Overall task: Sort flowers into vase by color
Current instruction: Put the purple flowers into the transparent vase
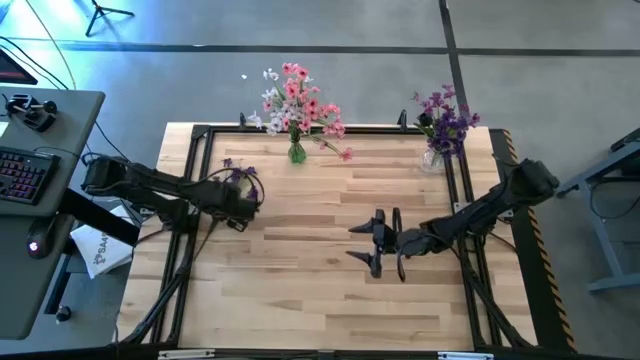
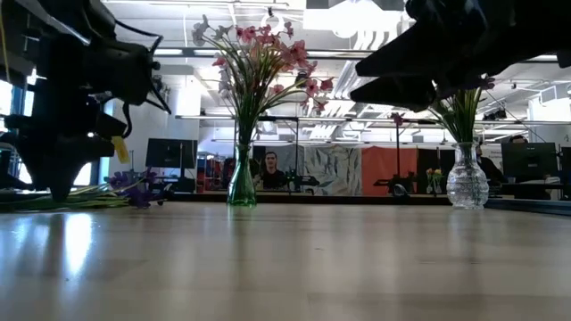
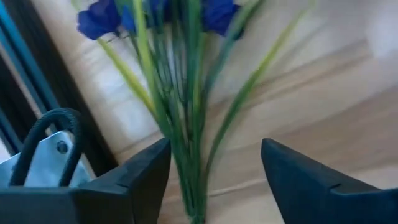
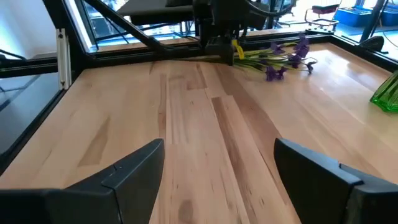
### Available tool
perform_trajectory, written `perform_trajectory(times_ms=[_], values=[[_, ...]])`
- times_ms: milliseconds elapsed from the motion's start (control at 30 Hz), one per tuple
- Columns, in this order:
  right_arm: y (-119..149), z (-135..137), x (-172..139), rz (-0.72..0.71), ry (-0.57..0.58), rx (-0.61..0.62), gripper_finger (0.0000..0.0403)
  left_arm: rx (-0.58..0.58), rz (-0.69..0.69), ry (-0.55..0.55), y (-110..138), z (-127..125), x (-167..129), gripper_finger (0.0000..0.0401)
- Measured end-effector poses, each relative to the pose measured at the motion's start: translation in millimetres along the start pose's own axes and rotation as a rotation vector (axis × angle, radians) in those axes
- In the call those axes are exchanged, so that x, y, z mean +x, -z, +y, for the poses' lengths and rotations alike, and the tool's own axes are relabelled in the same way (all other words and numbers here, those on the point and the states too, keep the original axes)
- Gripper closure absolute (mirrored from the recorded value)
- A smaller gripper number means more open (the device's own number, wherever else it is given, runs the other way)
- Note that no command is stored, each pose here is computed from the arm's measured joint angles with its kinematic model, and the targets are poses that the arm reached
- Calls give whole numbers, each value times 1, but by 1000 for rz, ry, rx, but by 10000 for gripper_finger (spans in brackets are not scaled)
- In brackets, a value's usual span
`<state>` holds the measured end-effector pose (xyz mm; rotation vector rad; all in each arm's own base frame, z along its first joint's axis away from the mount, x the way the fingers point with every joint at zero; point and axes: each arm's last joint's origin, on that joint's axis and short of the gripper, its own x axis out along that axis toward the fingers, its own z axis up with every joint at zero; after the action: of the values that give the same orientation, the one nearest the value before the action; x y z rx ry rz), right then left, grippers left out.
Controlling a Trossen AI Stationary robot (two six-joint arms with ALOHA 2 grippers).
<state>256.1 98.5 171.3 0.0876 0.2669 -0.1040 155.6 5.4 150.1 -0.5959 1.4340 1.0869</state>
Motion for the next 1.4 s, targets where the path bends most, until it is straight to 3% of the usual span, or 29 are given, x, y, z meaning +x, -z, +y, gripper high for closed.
perform_trajectory(times_ms=[167, 333, 467, 600, 700, 767, 933, 1100, 1267, 1400], values=[[-2, 1, -2, -8, -5, -2, 105, -3, 47, -3, -4, 7, 12, 154], [-1, 1, -2, -3, -4, -4, 105, -21, 101, 46, -10, 12, 21, 182], [-1, 2, -2, 4, -29, -5, 105, 5, 127, 94, -13, 15, 29, 236], [1, 8, -4, 26, -136, -28, 105, 50, 134, 142, -15, 13, 31, 311], [1, 18, -13, 48, -217, -56, 105, 79, 99, 167, -14, 8, 23, 376], [0, 24, -21, 71, -249, -66, 105, 104, 57, 185, -11, 2, 15, 391], [6, 34, -38, 146, -275, -69, 105, 160, -155, 344, 2, -22, -28, 394], [27, 42, -37, 124, -187, -49, 105, 245, -615, 649, 31, -54, -76, 397], [29, 52, -20, -51, -209, -49, 105, 378, -1097, 944, 67, -86, -119, 399], [6, 60, 1, -271, -210, -119, 105, 522, -1396, 1014, 86, -108, -136, 400]])
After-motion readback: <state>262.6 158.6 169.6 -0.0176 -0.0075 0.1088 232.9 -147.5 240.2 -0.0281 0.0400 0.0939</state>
